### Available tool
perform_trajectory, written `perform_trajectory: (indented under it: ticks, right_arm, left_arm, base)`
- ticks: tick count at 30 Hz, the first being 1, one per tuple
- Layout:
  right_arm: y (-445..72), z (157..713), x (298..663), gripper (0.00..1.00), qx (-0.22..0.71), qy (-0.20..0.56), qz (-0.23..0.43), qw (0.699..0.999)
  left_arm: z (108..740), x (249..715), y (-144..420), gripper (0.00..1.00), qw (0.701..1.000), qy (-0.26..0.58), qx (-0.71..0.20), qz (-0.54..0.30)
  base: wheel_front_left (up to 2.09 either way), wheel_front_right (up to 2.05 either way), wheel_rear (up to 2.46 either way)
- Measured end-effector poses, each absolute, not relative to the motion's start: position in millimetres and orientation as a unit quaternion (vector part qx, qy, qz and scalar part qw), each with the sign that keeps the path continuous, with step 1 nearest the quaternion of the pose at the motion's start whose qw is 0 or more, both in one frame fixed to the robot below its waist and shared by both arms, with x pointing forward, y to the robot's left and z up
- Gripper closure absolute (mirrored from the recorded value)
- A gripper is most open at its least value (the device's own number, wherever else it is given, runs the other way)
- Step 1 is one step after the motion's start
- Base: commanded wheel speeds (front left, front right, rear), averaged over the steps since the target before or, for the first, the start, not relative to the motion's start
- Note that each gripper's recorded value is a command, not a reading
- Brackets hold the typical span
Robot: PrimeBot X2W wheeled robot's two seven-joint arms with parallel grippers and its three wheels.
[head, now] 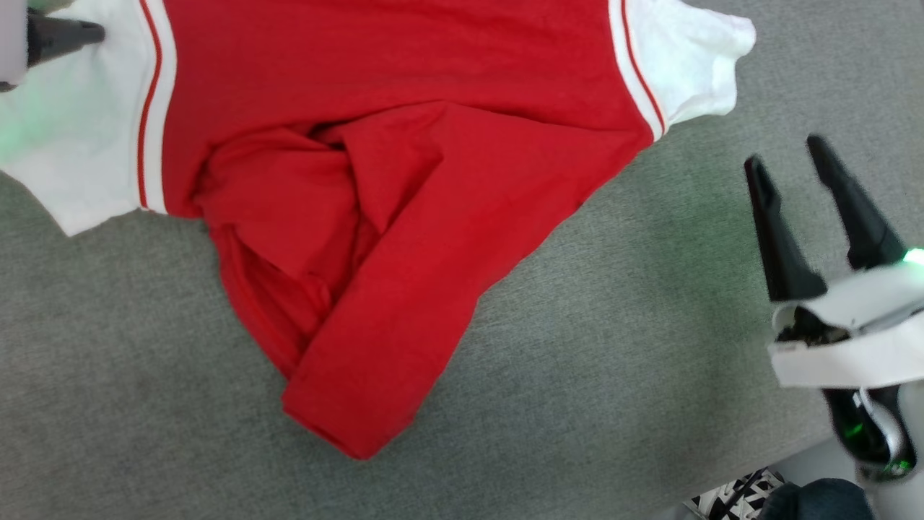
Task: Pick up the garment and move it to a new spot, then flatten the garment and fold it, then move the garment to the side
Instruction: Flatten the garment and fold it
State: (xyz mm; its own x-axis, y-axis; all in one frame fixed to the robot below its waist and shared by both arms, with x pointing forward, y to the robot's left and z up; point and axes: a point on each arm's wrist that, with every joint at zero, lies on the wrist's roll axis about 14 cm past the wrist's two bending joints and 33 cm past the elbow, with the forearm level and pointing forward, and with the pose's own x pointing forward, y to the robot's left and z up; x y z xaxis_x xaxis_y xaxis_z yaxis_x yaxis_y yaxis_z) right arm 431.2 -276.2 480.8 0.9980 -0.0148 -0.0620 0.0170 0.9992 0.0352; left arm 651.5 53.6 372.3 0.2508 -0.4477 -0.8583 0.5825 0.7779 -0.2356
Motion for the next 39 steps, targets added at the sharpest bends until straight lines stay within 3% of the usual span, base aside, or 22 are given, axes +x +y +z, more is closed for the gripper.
perform_trajectory:
  ticks: [8, 13, 23, 28, 32, 33, 35, 36, 39]
  right_arm:
    - [-257.7, 487.4, 481.0, 0.0, -0.04, 0.09, 0.087, 0.991]
    - [-250.1, 450.1, 500.3, 0.0, -0.079, 0.248, 0.15, 0.954]
    - [-302.0, 431.2, 567.5, 0.0, -0.115, 0.37, 0.092, 0.917]
    - [-299.7, 387.4, 561.2, 0.0, -0.114, 0.464, 0.091, 0.874]
    - [-291.1, 384.9, 564.2, 0.0, -0.104, 0.48, 0.103, 0.865]
    - [-288.8, 385.2, 565.9, 0.07, -0.102, 0.476, 0.107, 0.867]
    - [-285.1, 384.9, 567.2, 0.92, -0.106, 0.473, 0.116, 0.867]
    - [-282.7, 385.8, 568.4, 1.0, -0.105, 0.467, 0.12, 0.869]
    - [-272.7, 390.4, 575.1, 1.0, -0.104, 0.438, 0.136, 0.882]
  left_arm:
    - [373.0, 645.1, 44.8, 1.0, 0.787, 0.507, 0.064, -0.345]
    - [376.4, 644.7, 40.2, 1.0, 0.791, 0.497, 0.055, -0.354]
    - [371.1, 649.6, 38.0, 1.0, 0.794, 0.484, 0.045, -0.365]
    - [366.0, 651.5, 36.6, 1.0, 0.795, 0.479, 0.037, -0.37]
    - [364.1, 652.3, 36.7, 1.0, 0.796, 0.477, 0.035, -0.371]
    - [364.6, 652.7, 36.4, 1.0, 0.796, 0.476, 0.034, -0.371]
    - [365.0, 653.2, 36.3, 1.0, 0.799, 0.473, 0.029, -0.371]
    - [365.7, 653.3, 35.7, 1.0, 0.8, 0.471, 0.027, -0.372]
    - [370.2, 654.0, 34.7, 1.0, 0.808, 0.457, 0.021, -0.372]
  base:
    - [0.0, 0.0, 0.0]
    - [0.0, 0.0, 0.0]
    - [0.0, 0.0, 0.0]
    - [0.0, 0.0, 0.0]
    - [0.0, 0.0, 0.0]
    - [0.0, 0.0, 0.0]
    - [0.0, 0.0, 0.0]
    - [0.0, 0.0, 0.0]
    - [0.0, 0.0, 0.0]
